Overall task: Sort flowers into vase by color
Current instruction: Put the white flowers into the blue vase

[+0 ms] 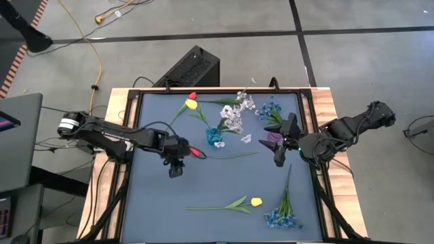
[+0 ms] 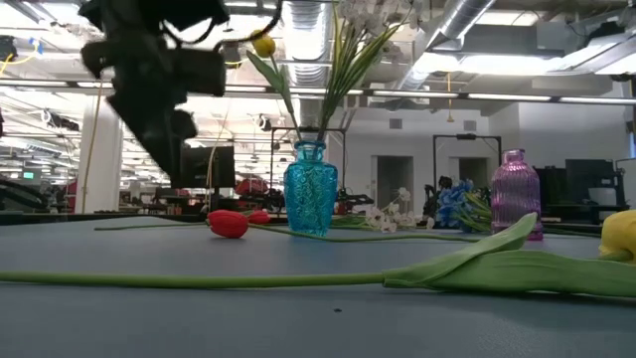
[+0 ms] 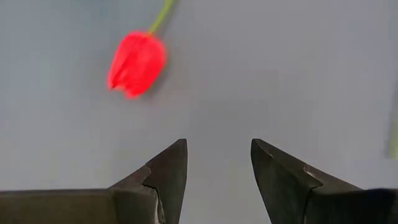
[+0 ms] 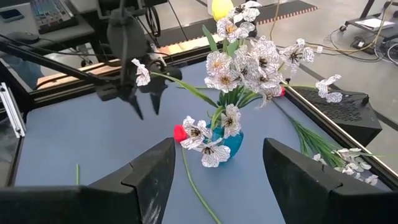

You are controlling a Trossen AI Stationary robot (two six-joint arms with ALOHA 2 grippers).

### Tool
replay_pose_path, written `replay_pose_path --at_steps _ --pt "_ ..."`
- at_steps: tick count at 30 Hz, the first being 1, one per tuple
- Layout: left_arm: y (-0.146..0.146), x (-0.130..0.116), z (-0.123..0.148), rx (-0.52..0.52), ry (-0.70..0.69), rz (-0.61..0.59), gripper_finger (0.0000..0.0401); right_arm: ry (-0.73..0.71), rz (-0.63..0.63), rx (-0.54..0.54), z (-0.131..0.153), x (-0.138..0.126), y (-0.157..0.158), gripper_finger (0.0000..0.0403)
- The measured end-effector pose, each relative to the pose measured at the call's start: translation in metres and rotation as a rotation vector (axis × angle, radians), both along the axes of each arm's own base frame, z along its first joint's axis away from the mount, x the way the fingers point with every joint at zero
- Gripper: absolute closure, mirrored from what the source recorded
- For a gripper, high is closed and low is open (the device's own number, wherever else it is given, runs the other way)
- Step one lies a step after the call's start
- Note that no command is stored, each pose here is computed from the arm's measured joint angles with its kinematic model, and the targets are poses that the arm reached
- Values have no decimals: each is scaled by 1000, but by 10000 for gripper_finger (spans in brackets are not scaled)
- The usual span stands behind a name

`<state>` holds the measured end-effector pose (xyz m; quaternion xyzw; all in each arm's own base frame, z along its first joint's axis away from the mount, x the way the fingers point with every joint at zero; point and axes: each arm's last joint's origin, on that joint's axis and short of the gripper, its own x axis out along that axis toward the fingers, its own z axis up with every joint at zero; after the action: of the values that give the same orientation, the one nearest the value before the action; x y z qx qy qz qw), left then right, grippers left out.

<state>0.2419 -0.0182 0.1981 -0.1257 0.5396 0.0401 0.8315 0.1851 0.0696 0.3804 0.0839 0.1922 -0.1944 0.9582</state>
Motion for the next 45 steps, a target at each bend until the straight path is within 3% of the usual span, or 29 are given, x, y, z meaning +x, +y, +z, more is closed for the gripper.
replay_pose_path --at_steps 7,11,14,18,25,30,34,45 --pt "7 -20 -1 56 -43 43 235 67 117 74 -6 -1 11 133" --pt "7 -25 11 54 -133 66 235 161 214 159 -18 2 25 133" --pt "7 -24 24 45 -247 66 235 222 283 148 -28 10 41 133" --pt "3 -21 34 43 -357 6 235 315 358 61 -52 30 67 133" --pt "-17 -22 36 51 -387 -167 235 413 469 -33 -109 78 110 133" --pt "-30 -24 36 66 -395 -262 235 314 466 12 -136 121 132 133" --pt "-35 -26 36 75 -399 -309 235 345 474 12 -159 148 138 133" --pt "-41 -25 38 95 -430 -311 235 446 476 70 -202 180 148 133"
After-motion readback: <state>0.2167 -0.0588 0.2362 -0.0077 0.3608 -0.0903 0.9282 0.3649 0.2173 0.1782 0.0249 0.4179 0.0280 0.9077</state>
